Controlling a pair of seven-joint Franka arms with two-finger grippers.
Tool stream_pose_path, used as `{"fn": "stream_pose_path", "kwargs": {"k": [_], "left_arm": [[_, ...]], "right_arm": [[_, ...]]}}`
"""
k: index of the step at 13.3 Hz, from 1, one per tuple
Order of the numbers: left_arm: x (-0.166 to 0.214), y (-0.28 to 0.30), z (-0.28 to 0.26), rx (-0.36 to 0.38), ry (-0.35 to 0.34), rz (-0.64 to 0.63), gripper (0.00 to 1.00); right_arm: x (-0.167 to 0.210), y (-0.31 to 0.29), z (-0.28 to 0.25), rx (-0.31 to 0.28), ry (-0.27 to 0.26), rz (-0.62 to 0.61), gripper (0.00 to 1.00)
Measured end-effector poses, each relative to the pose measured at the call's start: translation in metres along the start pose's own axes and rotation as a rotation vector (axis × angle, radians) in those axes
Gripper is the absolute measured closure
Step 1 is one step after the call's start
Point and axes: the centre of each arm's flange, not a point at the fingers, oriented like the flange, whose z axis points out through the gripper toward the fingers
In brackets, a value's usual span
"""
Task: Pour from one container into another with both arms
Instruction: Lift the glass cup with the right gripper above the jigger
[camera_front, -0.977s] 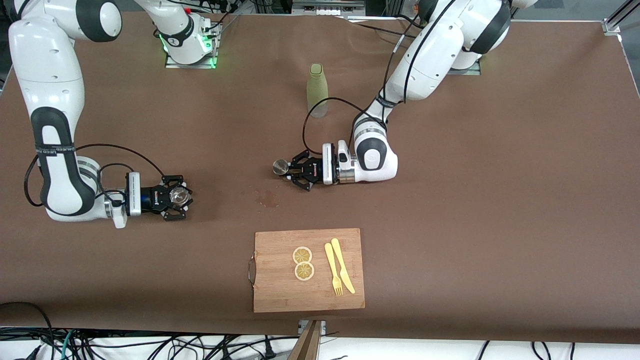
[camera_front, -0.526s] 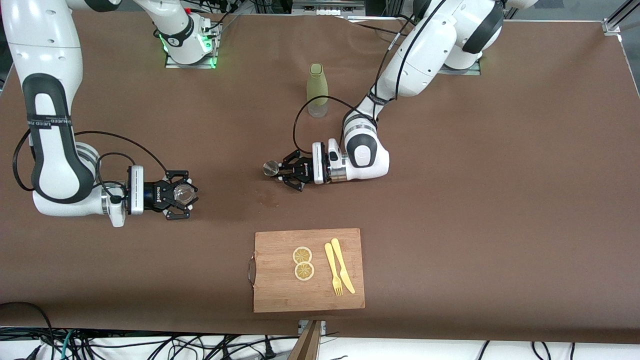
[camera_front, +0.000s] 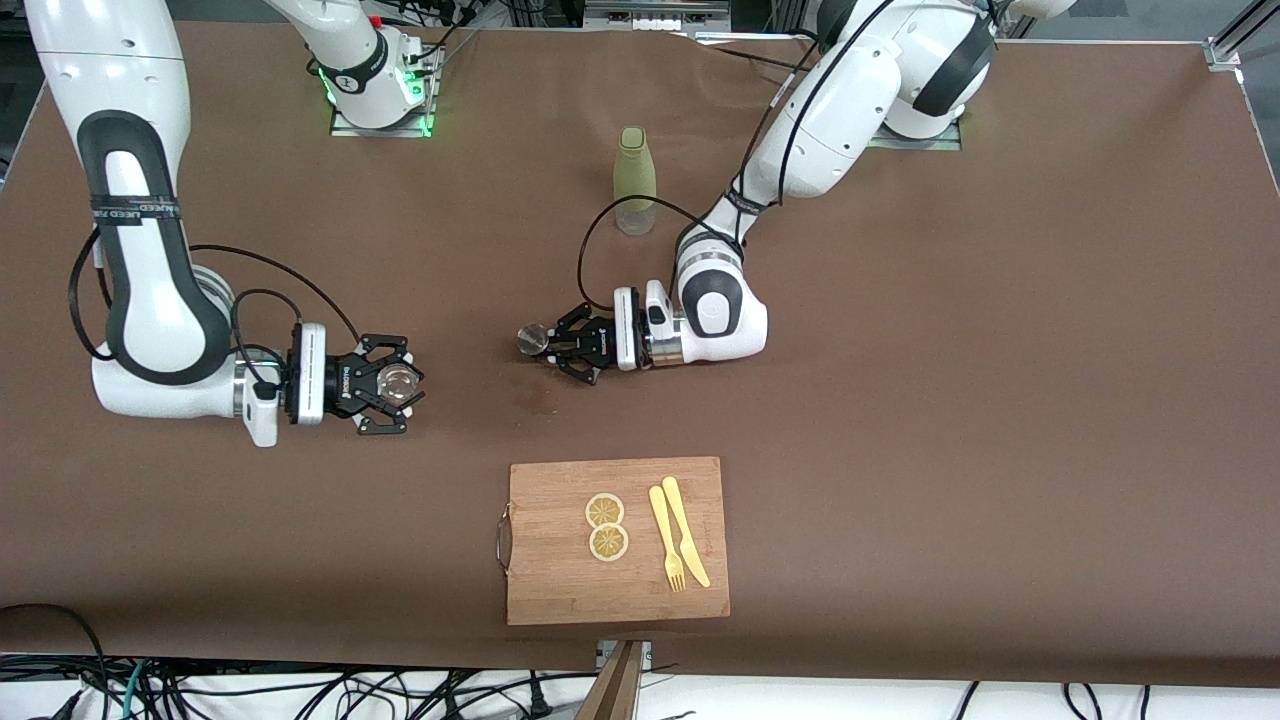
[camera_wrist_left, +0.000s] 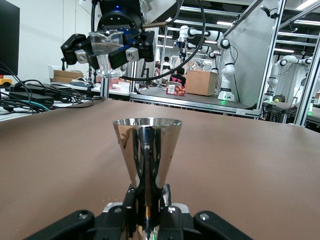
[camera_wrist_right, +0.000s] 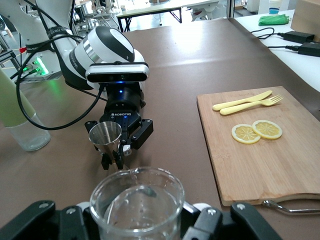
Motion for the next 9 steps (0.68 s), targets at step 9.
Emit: {"fn": "stream_pose_path", "kwargs": {"k": [9], "left_arm": [[0.002, -0.004, 0.008, 0.019, -0.011, 0.010, 0.79]], "right_arm": [[0.023, -0.017, 0.052, -0.030, -0.101, 0.022, 0.72]]}}
